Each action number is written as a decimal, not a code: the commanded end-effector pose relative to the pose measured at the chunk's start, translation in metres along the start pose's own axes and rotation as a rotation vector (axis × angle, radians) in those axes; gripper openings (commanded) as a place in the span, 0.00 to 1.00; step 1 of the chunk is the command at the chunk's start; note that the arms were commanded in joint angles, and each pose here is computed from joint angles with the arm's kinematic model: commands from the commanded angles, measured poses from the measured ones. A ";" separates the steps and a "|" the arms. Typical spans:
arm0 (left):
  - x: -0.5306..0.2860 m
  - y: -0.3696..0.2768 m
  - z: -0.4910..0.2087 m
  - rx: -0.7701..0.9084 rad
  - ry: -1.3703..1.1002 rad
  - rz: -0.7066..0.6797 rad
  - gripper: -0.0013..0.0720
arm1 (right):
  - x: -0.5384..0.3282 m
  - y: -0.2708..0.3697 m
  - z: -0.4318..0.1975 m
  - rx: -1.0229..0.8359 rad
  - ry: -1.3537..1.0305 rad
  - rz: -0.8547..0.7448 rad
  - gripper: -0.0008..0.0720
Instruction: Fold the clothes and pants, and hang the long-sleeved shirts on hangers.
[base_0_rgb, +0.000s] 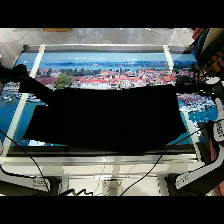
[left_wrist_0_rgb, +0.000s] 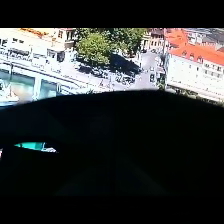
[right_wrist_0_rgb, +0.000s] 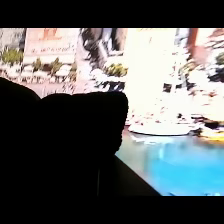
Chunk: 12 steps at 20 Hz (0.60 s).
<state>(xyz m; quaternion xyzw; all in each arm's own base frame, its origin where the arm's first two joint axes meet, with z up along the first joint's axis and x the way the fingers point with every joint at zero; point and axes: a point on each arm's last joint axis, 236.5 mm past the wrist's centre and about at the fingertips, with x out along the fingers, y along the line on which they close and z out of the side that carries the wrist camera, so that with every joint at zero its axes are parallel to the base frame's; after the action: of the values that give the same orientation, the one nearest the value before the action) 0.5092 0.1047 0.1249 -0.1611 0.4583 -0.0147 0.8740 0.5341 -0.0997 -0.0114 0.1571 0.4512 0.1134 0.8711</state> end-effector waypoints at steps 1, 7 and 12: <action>-0.002 -0.003 -0.003 -0.001 0.011 -0.012 0.03 | -0.034 -0.031 0.008 0.012 -0.016 -0.096 0.04; 0.007 -0.016 0.006 0.099 -0.027 -0.068 0.03 | -0.046 -0.053 -0.012 0.033 0.047 -0.131 0.04; 0.007 -0.013 0.087 0.098 -0.367 -0.018 0.02 | -0.045 -0.052 -0.012 0.030 0.049 -0.130 0.04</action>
<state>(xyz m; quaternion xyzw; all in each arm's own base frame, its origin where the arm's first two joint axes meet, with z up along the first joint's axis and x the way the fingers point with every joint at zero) 0.5479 0.1012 0.1376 -0.1326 0.3859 -0.0411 0.9120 0.5032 -0.1591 -0.0028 0.1390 0.4804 0.0552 0.8642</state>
